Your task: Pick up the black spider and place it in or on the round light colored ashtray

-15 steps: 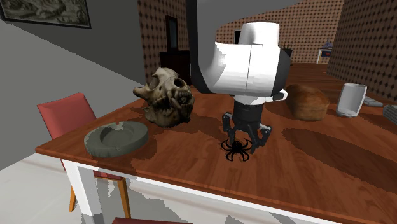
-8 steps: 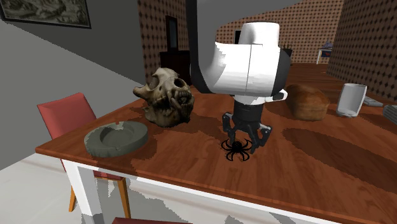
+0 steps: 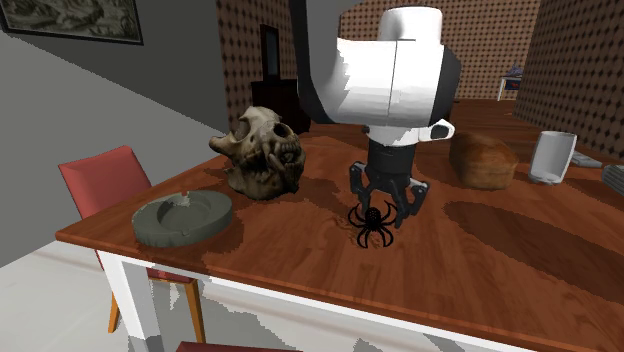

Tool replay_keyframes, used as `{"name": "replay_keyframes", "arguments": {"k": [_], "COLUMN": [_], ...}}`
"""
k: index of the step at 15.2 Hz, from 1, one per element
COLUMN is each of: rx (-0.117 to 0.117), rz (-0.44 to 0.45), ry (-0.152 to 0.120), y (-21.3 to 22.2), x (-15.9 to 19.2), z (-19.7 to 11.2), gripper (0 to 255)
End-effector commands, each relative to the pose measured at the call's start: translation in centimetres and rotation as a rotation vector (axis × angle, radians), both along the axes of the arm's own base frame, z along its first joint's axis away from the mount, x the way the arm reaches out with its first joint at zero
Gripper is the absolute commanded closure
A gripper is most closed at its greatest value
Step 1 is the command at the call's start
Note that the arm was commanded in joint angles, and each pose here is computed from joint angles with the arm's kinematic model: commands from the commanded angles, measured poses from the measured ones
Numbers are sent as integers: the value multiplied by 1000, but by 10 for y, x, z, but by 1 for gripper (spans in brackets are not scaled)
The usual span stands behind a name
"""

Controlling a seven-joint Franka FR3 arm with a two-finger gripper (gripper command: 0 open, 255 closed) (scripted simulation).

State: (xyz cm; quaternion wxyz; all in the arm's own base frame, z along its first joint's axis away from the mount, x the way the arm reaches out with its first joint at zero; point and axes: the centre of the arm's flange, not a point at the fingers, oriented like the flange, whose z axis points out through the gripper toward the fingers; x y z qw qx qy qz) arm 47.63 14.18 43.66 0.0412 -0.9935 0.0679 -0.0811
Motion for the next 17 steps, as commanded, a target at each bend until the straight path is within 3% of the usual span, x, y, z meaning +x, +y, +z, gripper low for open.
{"name": "replay_keyframes", "arguments": {"k": [1,13,17], "rx": [0,0,0], "rz": [0,0,0], "ry": [0,0,0], "y": [-1,-1,50], "x": [0,0,-16], "z": [11,69,70], "gripper": [255,255,255]}}
